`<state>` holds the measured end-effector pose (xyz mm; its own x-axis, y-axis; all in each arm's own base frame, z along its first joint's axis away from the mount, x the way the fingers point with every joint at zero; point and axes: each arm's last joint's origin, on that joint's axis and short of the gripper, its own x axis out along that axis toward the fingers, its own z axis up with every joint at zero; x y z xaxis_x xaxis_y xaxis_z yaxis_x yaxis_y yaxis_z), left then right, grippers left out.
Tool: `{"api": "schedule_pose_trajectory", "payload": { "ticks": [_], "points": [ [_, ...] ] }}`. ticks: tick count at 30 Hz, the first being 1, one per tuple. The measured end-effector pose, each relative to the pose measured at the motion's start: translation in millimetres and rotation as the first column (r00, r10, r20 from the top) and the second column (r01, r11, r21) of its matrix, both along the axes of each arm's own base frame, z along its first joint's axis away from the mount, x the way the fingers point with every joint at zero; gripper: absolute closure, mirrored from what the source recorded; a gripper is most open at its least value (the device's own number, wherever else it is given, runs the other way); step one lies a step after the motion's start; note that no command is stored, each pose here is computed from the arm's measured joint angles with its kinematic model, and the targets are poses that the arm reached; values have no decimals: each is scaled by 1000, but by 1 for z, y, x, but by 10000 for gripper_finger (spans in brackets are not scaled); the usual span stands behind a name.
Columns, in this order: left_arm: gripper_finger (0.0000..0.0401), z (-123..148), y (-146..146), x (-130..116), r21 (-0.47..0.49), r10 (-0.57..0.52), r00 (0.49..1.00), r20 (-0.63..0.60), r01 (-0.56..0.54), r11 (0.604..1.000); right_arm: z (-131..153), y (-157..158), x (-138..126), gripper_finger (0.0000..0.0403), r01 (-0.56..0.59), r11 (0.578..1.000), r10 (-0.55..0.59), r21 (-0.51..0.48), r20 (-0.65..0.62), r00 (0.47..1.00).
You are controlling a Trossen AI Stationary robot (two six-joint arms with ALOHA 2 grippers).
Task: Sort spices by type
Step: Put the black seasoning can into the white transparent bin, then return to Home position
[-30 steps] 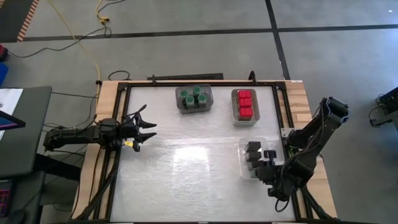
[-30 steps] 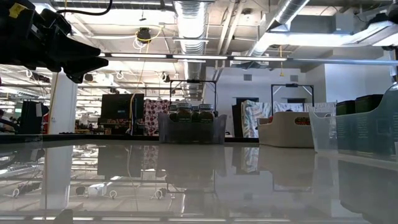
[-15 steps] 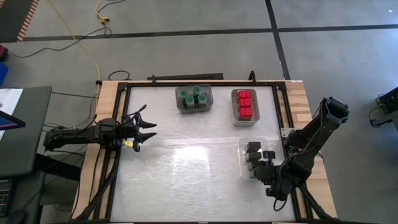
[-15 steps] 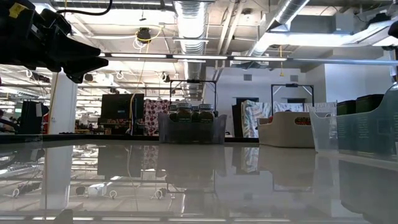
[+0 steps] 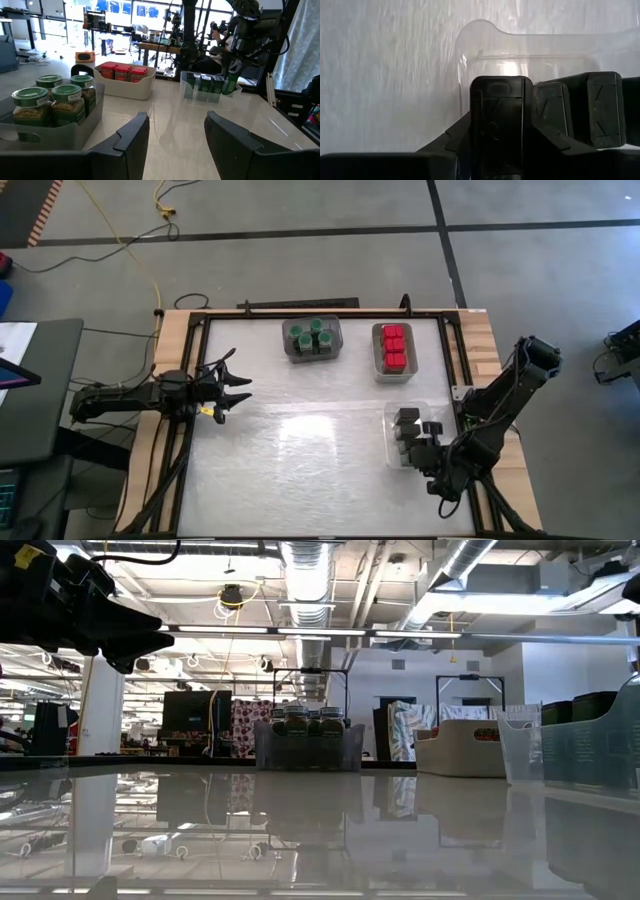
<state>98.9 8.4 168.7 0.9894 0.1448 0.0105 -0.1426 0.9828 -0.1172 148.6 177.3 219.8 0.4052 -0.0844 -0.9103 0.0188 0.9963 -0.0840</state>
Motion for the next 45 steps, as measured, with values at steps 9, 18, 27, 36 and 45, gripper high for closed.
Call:
{"api": "schedule_pose_trajectory", "payload": {
  "ticks": [9, 18, 27, 36, 45],
  "points": [
    [218, 0, 0, 0, 0, 0, 1000, 0, 0, 1000, 0, 1, 1, 228, 6, 1000, -6, 10, 6, 1000],
    [218, 0, 0, 0, 0, 0, 1000, 0, 0, 1000, 0, 1, 1, 225, 6, 1000, -6, 14, 9, 1000],
    [218, 0, 0, 0, 0, 0, 1000, 0, 0, 1000, 1, 1, 1, 184, 8, 1000, -8, 15, 9, 1000],
    [218, 0, 0, 0, 0, 0, 1000, 0, 0, 1000, 1, 1, 1, 170, 5, 1000, -5, 14, 10, 1000],
    [218, 0, 0, 0, 0, 0, 1000, 0, 0, 1000, 22, 8, 6, 170, -22, 999, 19, 49, 57, 998]
  ]
}}
